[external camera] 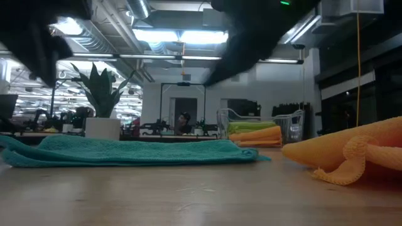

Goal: Fold microfiber towels
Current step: Fold the blue microfiber towel

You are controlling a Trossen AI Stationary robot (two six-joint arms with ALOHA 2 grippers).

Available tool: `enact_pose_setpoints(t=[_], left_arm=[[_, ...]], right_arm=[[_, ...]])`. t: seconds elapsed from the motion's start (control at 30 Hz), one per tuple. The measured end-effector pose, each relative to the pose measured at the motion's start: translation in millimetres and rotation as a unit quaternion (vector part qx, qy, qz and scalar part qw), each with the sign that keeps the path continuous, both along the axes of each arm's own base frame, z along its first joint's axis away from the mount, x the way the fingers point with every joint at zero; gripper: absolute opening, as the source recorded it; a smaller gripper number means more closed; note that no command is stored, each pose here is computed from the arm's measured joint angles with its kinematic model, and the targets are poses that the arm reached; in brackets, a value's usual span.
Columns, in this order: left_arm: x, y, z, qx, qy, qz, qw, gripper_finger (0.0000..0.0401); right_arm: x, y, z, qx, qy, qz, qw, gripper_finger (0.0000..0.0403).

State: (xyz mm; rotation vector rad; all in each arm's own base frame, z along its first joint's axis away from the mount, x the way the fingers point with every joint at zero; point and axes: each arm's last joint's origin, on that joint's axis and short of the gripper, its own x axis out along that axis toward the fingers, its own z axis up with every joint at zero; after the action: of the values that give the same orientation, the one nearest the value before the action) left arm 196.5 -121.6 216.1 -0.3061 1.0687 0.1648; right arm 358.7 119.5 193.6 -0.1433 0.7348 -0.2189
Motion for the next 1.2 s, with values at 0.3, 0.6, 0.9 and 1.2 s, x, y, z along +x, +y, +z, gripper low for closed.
enact_pose_setpoints(t=[0.3,0.6,0.9,1.2], left_arm=[[-7,20,18,0.085,-0.07,0.046,0.993,0.0141],[-6,21,19,0.099,-0.078,0.05,0.991,0.0141],[-6,21,19,0.1,-0.078,0.05,0.991,0.0141],[-6,21,19,0.099,-0.078,0.05,0.991,0.0141]], right_arm=[[41,2,-61,0.096,-0.199,-0.127,0.967,0.0146],[89,13,-120,0.029,-0.254,-0.226,0.94,0.0126],[113,12,-146,0.099,-0.192,-0.067,0.974,0.0124],[127,-33,-147,0.156,-0.119,0.279,0.94,0.0124]])
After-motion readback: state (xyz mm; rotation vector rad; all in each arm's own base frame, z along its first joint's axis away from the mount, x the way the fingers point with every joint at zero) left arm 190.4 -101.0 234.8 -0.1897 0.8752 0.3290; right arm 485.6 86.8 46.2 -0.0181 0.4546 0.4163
